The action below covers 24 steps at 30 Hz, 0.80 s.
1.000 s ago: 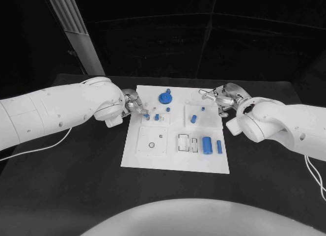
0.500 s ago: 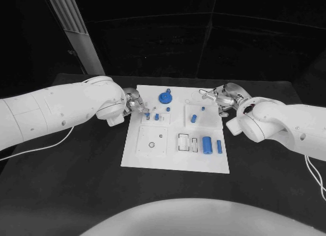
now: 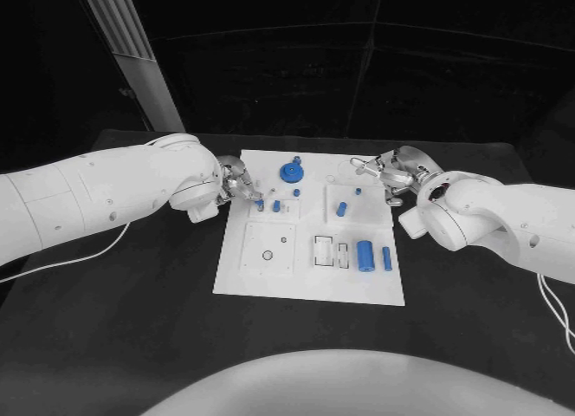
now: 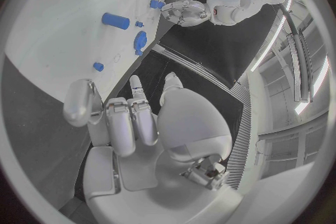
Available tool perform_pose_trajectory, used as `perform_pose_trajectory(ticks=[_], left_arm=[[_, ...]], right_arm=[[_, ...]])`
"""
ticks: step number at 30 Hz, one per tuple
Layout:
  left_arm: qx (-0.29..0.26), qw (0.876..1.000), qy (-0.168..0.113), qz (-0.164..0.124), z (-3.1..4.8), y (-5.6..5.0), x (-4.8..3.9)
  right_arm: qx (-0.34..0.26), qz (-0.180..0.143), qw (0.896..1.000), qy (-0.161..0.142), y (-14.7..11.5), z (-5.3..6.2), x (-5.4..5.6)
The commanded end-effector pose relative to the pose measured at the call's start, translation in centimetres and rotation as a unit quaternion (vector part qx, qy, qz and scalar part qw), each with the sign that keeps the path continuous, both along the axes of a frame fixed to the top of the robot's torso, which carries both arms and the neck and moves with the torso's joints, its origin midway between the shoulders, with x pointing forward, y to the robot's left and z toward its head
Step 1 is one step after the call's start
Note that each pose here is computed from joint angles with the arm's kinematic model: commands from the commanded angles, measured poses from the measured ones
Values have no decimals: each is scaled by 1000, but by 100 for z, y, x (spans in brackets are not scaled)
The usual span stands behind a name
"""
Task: Assemble the parts on the task board
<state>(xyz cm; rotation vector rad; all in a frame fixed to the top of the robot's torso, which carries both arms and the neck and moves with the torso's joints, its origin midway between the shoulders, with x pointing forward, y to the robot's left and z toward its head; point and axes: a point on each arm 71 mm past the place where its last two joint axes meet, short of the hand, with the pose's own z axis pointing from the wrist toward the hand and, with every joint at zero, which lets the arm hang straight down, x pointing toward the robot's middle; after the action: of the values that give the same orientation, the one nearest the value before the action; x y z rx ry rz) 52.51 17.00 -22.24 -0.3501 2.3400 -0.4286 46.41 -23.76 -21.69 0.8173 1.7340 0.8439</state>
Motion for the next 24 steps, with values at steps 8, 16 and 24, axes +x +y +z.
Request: perform_pose_trajectory(ticks=[8,16,24], left_arm=[[8,1000,7,-2,-14,2,-3],[11,1000,12,-4,-23,4,-14],[13,1000,16,-7,-27,-3,-23]], right_arm=[[0,-1,1000,-6,0,17,-1],[0,0,1000,-6,1,16,0],[0,0,1000,-6,5,15,2]])
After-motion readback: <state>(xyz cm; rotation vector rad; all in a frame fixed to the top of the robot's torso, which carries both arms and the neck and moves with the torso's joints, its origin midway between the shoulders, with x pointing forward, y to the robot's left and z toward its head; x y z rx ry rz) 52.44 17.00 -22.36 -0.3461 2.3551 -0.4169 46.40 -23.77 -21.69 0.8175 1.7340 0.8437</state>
